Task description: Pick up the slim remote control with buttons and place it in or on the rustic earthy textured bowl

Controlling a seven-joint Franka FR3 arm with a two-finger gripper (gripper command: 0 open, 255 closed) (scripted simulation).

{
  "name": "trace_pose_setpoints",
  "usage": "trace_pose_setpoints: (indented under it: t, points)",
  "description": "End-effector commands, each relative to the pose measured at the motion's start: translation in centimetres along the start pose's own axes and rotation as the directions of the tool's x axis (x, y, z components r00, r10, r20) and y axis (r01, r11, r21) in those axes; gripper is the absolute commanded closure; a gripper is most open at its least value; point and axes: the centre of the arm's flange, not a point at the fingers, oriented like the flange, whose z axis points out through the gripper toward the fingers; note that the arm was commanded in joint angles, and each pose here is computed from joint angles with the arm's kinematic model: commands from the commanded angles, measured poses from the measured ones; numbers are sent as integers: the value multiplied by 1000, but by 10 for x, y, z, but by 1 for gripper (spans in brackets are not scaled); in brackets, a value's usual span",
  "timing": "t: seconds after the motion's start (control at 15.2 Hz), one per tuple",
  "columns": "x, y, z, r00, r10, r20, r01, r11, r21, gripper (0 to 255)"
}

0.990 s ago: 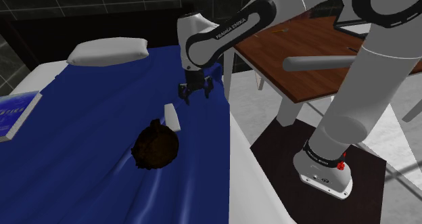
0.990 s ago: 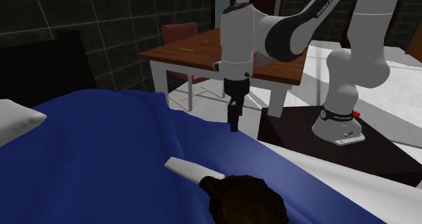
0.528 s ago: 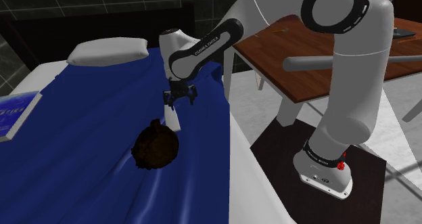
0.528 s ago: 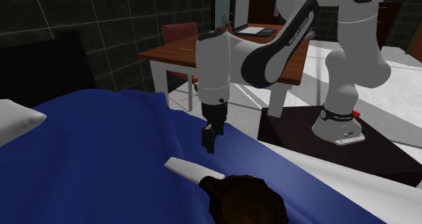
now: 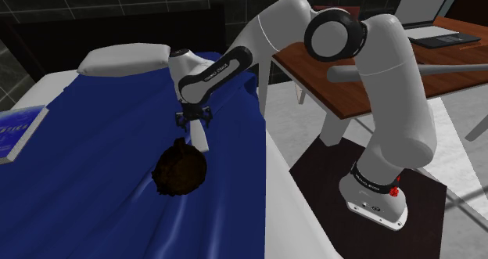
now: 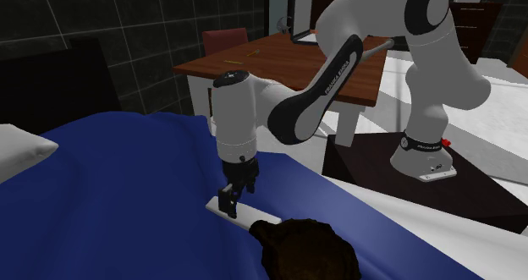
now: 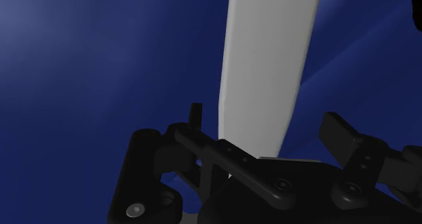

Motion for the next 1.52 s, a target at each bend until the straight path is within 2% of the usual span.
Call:
trace_pose_setpoints:
  t: [0.0, 0.4, 0.92, 0.99, 1.45]
  points:
    - [5, -4, 11, 1000, 7, -3, -7, 1000, 0, 0]
    - [5, -4, 40, 1000, 7, -3, -7, 1000, 0, 0]
    - [5, -4, 40, 1000, 7, -3, -7, 1000, 0, 0]
    - [5, -4, 40, 1000, 7, -3, -7, 1000, 0, 255]
    - [5, -3, 40, 1000, 7, -3, -7, 1000, 0, 255]
